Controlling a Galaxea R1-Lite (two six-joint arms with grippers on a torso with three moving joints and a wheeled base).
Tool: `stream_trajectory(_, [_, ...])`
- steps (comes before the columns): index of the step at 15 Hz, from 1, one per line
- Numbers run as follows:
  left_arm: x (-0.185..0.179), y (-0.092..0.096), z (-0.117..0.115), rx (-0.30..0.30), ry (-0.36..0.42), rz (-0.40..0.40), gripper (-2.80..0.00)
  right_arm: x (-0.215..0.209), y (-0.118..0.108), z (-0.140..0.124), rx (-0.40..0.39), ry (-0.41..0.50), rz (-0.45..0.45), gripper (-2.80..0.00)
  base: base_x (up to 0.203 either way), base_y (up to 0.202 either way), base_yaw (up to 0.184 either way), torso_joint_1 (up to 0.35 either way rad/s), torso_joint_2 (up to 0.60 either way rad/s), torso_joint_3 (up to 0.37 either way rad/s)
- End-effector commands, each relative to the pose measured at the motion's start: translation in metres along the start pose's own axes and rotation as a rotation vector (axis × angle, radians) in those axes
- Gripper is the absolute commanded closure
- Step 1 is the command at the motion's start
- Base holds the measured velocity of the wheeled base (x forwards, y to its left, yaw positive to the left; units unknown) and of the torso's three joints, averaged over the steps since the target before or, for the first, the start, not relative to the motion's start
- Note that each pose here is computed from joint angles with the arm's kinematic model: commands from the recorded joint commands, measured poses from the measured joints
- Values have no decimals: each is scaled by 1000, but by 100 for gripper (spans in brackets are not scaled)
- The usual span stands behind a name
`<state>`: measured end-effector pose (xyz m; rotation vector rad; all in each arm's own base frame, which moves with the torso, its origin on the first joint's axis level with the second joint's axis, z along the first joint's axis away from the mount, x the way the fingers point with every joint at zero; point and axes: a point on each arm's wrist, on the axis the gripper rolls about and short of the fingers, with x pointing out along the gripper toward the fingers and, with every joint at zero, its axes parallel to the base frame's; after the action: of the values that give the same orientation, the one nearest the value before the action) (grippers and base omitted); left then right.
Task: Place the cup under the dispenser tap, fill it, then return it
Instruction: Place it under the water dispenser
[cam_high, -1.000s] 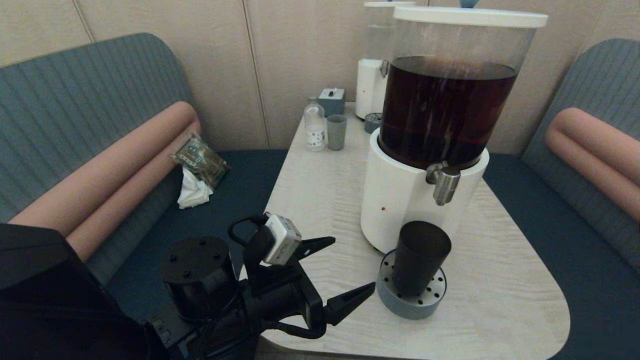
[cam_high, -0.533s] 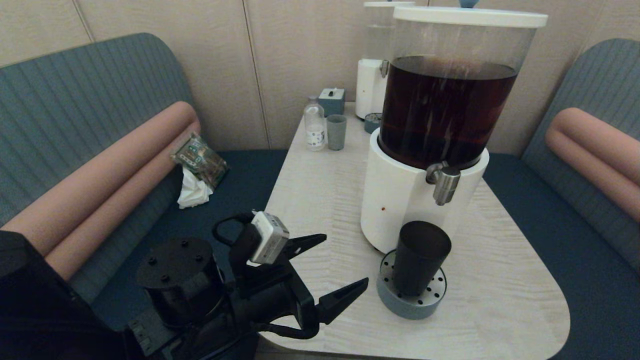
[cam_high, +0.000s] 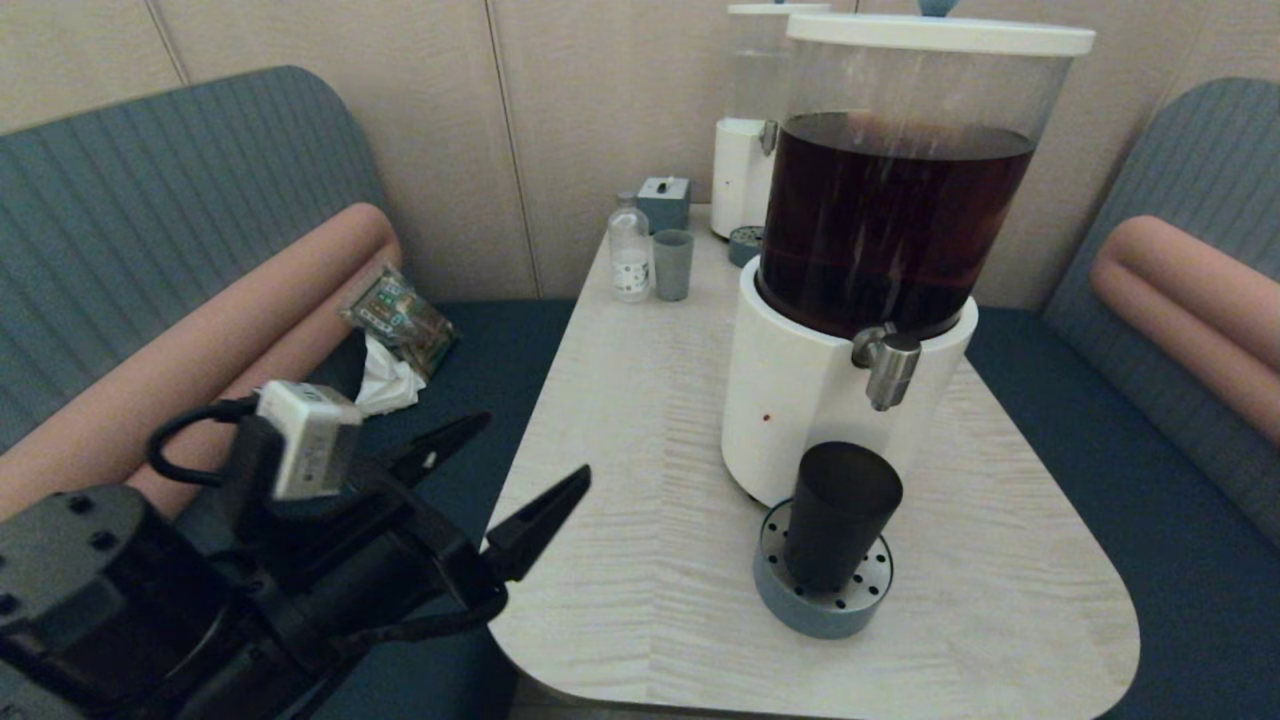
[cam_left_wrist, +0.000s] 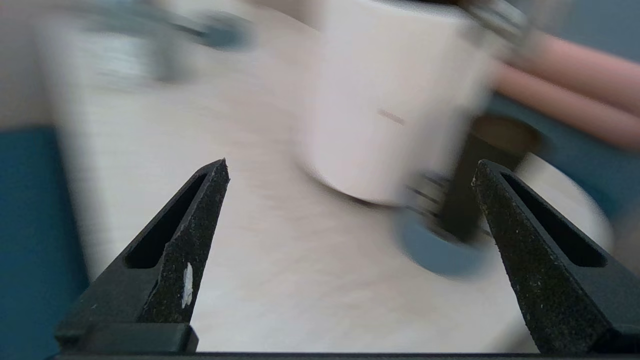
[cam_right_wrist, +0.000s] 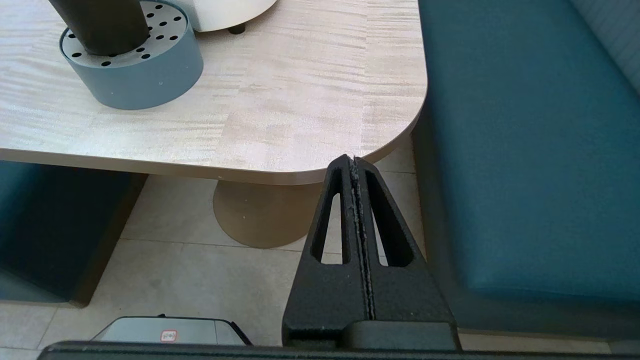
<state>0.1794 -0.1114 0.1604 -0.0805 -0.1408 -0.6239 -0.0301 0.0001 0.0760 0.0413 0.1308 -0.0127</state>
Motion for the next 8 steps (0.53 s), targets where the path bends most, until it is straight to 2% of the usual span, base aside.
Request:
stream_trajectory(1, [-23, 12, 30, 28, -137, 101, -280, 0, 0, 0, 0, 2, -1, 0, 0, 0, 0, 0, 0, 0])
stream_trajectory(5, [-71, 25, 65, 102, -276, 241, -280, 0, 0, 0, 1, 2, -1, 0, 0, 0, 0, 0, 0, 0])
stream_trajectory(8, [-109, 21, 69, 143, -292, 294, -280, 0, 0, 0, 0, 2, -1, 0, 0, 0, 0, 0, 0, 0])
